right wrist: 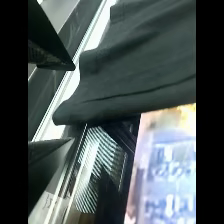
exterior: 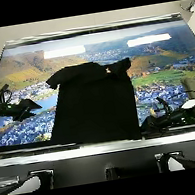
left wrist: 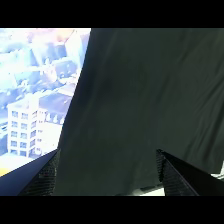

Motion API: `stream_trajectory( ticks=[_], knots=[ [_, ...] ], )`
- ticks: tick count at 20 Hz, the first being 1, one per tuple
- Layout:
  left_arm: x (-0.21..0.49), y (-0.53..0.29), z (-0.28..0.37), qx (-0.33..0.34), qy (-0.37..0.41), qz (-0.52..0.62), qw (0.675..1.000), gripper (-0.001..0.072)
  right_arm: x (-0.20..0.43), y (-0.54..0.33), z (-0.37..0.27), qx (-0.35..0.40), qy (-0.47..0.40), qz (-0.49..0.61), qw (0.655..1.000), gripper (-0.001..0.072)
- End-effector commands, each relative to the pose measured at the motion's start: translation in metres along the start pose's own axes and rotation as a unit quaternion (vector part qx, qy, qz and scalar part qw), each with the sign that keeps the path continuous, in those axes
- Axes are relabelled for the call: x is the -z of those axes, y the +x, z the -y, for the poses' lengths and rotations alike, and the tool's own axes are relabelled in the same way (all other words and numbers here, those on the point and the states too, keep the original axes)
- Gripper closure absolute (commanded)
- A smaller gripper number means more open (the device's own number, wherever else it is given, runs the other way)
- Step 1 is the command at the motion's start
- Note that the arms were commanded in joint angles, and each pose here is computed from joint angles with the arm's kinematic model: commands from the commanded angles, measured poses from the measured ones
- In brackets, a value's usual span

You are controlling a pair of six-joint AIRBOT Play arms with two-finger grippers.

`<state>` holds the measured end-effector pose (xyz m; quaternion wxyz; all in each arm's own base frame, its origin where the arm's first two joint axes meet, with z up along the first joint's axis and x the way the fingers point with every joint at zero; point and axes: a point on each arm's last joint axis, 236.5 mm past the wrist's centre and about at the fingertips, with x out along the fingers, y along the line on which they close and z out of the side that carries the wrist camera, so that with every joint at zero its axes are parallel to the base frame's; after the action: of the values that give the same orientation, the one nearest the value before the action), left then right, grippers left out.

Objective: Fold the clothes and pants, and hang the long-sleeved shirts on hangers.

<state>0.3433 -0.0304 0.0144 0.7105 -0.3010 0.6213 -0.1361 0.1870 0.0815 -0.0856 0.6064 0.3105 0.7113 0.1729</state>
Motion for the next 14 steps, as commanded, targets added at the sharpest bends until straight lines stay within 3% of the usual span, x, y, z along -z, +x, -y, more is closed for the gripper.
stream_trajectory(
  ticks=[1,10,11,13,14],
  knots=[
    [-0.001,0.000,0.004,0.008,0.002,0.004,1.000,-0.0004,-0.005,0.005,0.001,-0.004,0.011,0.017,1.000,0.0228],
    [-0.002,0.000,0.008,0.018,-0.001,0.006,1.000,-0.0004,-0.002,0.044,-0.017,0.044,-0.018,0.007,0.999,0.0232],
    [-0.002,0.000,0.008,0.018,0.000,0.006,1.000,-0.0004,-0.002,0.047,-0.018,0.050,-0.022,0.007,0.998,0.0304],
    [-0.002,0.000,0.007,0.016,0.003,0.006,1.000,-0.0004,-0.004,0.048,-0.019,0.051,-0.027,0.012,0.998,0.0596],
    [-0.002,-0.001,0.004,0.013,0.004,0.006,1.000,-0.0004,-0.004,0.048,-0.020,0.050,-0.026,0.013,0.998,0.0678]
  ],
)
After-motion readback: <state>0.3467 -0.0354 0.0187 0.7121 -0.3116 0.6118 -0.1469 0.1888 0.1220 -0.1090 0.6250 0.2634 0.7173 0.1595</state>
